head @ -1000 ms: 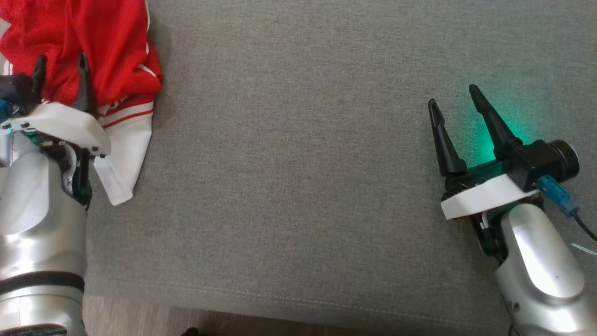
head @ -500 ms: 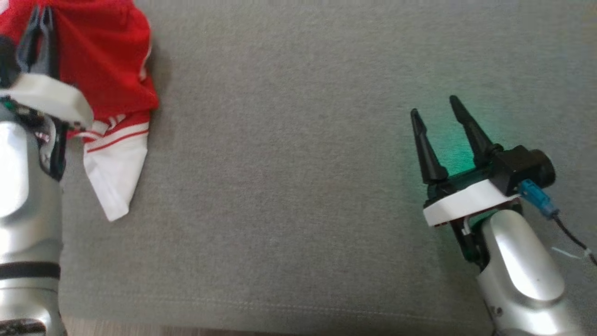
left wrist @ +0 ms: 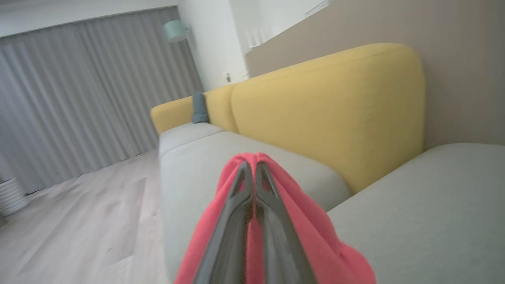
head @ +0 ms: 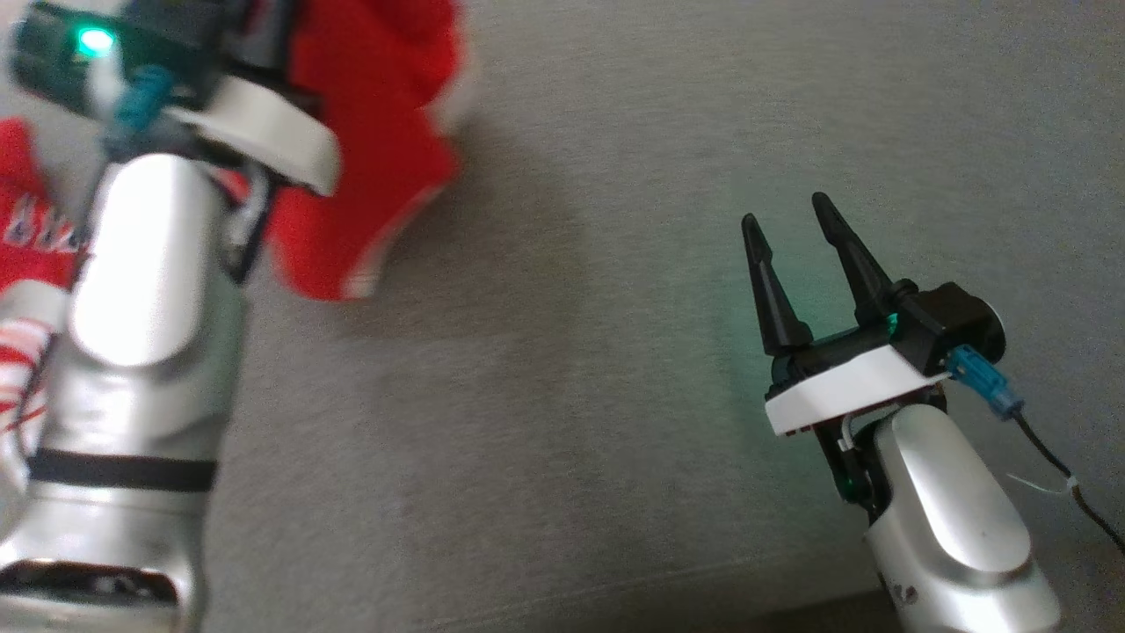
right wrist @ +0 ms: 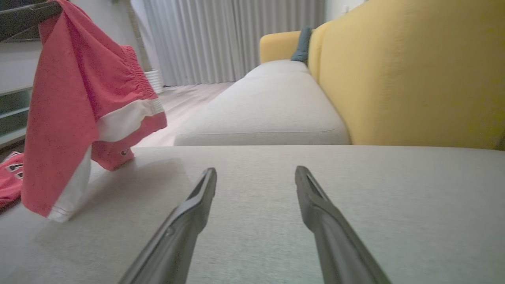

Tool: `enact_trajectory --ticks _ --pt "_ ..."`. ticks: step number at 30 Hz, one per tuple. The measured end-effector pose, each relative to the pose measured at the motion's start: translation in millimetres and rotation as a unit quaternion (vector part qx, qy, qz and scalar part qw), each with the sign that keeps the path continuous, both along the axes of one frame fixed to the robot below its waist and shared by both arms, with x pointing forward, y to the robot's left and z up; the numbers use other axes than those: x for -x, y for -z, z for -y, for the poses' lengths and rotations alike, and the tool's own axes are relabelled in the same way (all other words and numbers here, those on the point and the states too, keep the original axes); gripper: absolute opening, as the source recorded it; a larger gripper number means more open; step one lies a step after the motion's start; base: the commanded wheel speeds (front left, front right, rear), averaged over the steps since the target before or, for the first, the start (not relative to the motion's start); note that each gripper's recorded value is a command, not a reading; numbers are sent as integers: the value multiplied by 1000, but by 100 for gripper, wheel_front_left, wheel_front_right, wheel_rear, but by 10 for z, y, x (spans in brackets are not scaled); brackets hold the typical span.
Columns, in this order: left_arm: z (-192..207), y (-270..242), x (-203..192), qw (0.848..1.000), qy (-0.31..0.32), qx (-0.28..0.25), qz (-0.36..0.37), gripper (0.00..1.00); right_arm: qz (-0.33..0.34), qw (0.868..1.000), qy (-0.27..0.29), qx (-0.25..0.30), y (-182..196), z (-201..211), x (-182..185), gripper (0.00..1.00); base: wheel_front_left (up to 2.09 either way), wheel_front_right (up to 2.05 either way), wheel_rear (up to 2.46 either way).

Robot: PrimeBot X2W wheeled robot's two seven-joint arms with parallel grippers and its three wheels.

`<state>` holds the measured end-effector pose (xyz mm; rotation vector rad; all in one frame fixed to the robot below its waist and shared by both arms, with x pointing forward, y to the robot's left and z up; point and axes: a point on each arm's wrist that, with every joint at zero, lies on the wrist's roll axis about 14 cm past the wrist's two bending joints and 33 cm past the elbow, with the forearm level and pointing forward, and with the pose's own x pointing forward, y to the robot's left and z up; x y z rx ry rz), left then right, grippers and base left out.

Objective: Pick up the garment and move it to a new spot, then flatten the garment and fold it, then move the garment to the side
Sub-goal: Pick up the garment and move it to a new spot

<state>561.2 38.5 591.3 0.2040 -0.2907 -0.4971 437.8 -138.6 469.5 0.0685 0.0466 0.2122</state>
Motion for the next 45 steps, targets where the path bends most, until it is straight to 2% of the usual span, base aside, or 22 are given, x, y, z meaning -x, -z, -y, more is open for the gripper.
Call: enact_trajectory --ticks 7,8,11,16,17,19,20,24,28,39,45 --pt "1250 -109 359 988 146 56 -9 0 7 998 68 8 -118 484 245 100 0 0 0" --pt "1250 -109 359 988 146 56 -9 0 7 998 68 8 -118 484 245 100 0 0 0" --pt "1613 -2 529 979 193 58 -30 0 7 996 93 2 -150 641 345 100 0 0 0" --pt "1838 527 735 969 219 41 -103 0 7 993 119 1 -177 809 456 100 0 0 0" --pt "1818 645 754 969 217 35 -117 7 7 993 121 1 -176 823 462 100 0 0 0" --pt "1721 815 748 970 199 27 -137 60 7 993 120 0 -172 813 448 100 0 0 0" --pt "1629 872 709 972 181 27 -144 100 7 993 117 -1 -172 792 436 100 0 0 0" --pt "1075 977 470 981 74 68 -167 100 10 995 103 -5 -177 696 385 100 0 0 0" --pt "509 1143 493 978 -15 96 -185 100 10 995 94 -12 -169 618 334 100 0 0 0" --pt "-545 1577 1237 953 -161 110 -230 100 1 998 63 -17 -78 361 225 100 0 0 0" --pt "-788 1666 1642 944 -195 112 -243 100 -9 998 53 -14 -11 279 265 100 0 0 0"
